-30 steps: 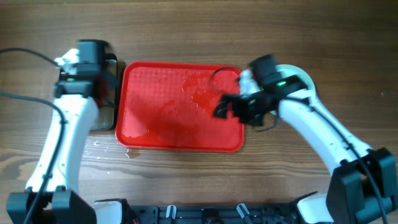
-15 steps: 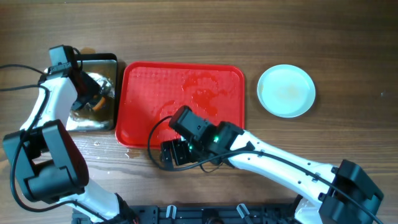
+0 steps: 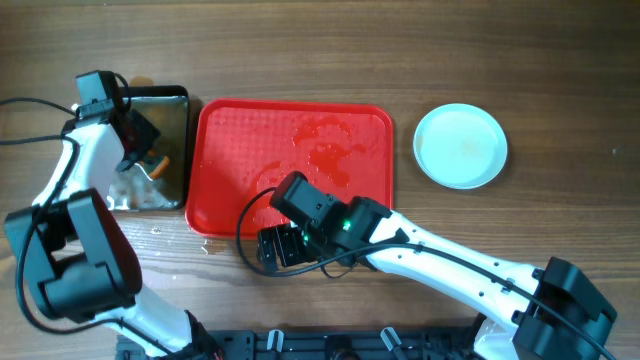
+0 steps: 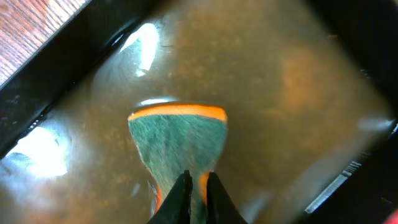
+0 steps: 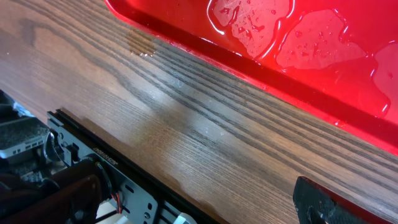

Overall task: Clean dirty plates on tray and stack at the side
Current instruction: 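Move the left gripper with the sponge over the black water tray, then lower the sponge into the water tray and open the left gripper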

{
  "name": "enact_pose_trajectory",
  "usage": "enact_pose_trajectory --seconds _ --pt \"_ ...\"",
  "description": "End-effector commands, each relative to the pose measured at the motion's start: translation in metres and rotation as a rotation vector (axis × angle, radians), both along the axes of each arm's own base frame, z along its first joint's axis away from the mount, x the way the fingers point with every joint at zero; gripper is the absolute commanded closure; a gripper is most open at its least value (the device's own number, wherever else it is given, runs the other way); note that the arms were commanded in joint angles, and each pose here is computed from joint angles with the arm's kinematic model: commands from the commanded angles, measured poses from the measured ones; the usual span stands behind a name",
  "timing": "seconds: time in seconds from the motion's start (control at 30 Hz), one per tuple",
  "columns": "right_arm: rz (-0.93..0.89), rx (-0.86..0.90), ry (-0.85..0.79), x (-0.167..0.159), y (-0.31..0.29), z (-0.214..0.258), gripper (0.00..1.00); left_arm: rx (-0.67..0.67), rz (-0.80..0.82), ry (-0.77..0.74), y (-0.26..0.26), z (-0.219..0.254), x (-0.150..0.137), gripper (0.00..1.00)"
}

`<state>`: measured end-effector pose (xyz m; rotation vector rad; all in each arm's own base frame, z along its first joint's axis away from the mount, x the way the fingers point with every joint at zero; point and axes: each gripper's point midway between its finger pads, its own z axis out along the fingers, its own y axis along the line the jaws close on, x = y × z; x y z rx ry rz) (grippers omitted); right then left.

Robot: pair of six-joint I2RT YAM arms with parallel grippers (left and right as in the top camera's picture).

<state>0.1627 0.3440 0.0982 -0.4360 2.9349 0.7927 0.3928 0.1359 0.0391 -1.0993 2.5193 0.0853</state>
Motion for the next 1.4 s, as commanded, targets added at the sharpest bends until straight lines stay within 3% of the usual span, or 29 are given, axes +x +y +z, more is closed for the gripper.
enact_pose_trajectory --seconds 0.0,0.17,0.3,0.4,0.5,0.7,0.83,0.93,1.07,1.17,1.23,1.37 --pt "-0.018 -0.028 -0.004 0.002 -0.003 -0.007 0.0 -0.013 -0.002 0.081 0.015 -0.033 -0.012 0.92" --pt "-0.018 -0.035 0.001 0.001 -0.005 -0.008 0.0 -0.046 0.019 0.093 0.021 -0.039 -0.017 0.96" --pt "-0.018 -0.046 0.008 -0.001 -0.007 -0.009 0.0 -0.133 -0.053 -0.128 -0.001 0.034 0.009 0.96" --pt "-0.019 -0.043 0.006 0.0 -0.006 -0.008 0.0 -0.158 -0.088 -0.206 -0.012 0.066 0.011 0.96" --pt "-0.019 -0.044 0.008 -0.001 -0.007 -0.009 0.0 -0.188 -0.078 -0.13 -0.017 0.051 -0.005 0.96" --pt "-0.015 -0.055 0.022 -0.004 -0.009 -0.01 0.0 -0.24 -0.052 0.039 -0.024 -0.027 -0.032 0.96" --pt "-0.018 -0.055 0.023 -0.004 -0.009 -0.01 0.0 -0.265 -0.044 0.099 -0.028 -0.045 -0.041 0.96" --pt "-0.017 -0.06 0.026 -0.004 -0.011 -0.01 0.0 -0.251 -0.039 0.061 -0.023 -0.021 -0.036 0.96" --pt "-0.018 -0.059 0.037 -0.006 -0.011 -0.01 0.0 -0.149 -0.066 -0.182 -0.016 0.092 -0.017 0.96" --pt "-0.018 -0.059 0.036 -0.006 -0.01 -0.01 0.0 -0.089 -0.085 -0.318 -0.015 0.141 -0.016 0.96" --pt "-0.018 -0.058 0.035 -0.006 -0.01 -0.01 0.0 -0.047 -0.063 -0.319 -0.008 0.145 -0.018 0.96" --pt "-0.021 -0.061 0.027 -0.004 -0.011 -0.011 0.0 0.042 0.012 -0.195 0.02 0.101 -0.016 0.96"
